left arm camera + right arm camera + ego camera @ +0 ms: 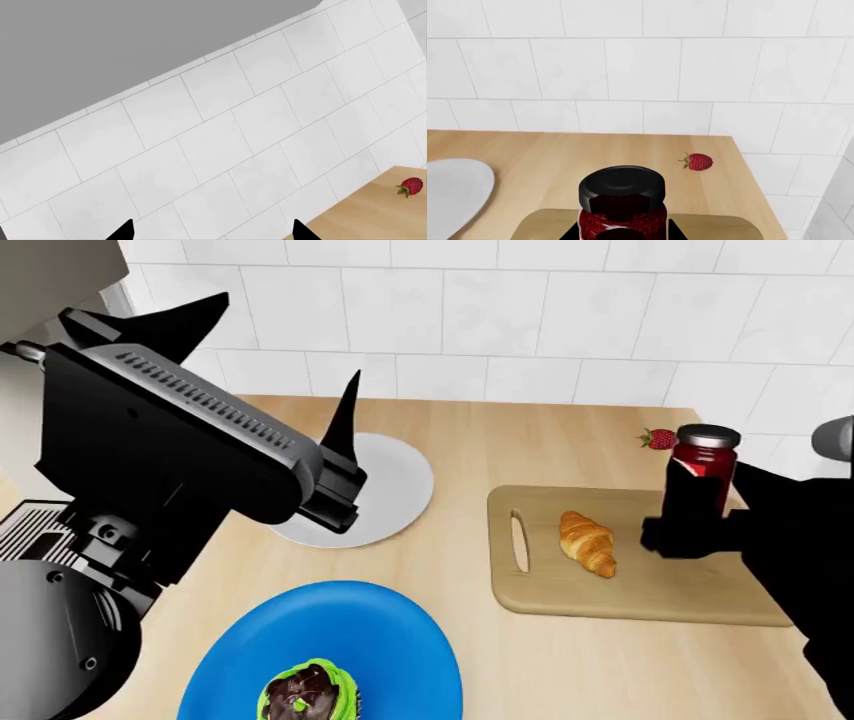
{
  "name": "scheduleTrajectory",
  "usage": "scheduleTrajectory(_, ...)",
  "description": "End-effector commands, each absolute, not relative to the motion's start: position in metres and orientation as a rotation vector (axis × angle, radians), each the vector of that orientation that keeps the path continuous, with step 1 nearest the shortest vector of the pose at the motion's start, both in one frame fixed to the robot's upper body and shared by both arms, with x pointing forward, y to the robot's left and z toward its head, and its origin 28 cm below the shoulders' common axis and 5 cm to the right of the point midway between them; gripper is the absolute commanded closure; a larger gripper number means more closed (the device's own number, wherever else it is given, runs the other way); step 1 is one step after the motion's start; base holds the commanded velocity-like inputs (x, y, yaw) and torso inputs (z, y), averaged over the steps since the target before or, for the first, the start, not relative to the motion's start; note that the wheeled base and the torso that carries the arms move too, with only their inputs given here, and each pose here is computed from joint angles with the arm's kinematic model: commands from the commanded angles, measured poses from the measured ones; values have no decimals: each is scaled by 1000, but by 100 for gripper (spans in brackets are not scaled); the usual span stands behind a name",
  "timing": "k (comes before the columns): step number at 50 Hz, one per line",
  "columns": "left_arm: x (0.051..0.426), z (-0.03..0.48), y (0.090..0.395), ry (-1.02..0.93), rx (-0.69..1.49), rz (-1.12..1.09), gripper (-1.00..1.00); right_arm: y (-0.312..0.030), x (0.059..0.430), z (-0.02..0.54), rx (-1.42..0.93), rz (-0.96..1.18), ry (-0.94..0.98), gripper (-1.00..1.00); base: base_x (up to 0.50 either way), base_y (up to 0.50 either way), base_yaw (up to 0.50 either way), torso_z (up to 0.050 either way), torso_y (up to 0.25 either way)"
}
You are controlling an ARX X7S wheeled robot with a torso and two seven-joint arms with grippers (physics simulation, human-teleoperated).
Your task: From the different types of pastries on the counter, select a croissant and place it on the cutting board. Then retrieve a jar of jam from the cabinet and place it alongside the croissant on the cutting board.
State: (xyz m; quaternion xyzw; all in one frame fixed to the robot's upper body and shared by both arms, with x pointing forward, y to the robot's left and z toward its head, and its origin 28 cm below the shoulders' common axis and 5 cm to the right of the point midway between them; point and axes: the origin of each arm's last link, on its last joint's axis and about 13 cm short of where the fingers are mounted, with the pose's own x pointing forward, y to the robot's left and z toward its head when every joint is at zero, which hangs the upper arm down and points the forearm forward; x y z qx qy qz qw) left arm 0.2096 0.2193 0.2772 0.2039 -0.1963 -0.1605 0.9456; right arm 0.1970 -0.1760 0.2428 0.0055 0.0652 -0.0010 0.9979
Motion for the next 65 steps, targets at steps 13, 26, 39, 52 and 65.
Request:
scheduleTrajectory(13, 211, 276, 219, -395, 416, -329, -100, -178, 204, 222, 22, -33, 118, 100, 0, 0, 0, 0, 1)
scheduleTrajectory(26, 211, 276, 219, -395, 416, -329, -100, -178, 205, 211, 25, -47, 137, 100, 0, 0, 0, 1, 1)
scheduleTrajectory(39, 210, 276, 220, -396, 414, -328, -100, -178, 205, 204, 24, -59, 153, 100, 0, 0, 0, 0, 0)
scheduleTrajectory(52, 211, 276, 219, -397, 414, -329, -100, -178, 203, 196, 29, -71, 163, 100, 0, 0, 0, 0, 1)
scheduleTrajectory(65, 211, 275, 220, -397, 415, -329, -100, -179, 203, 191, 27, -73, 170, 100, 0, 0, 0, 1, 1)
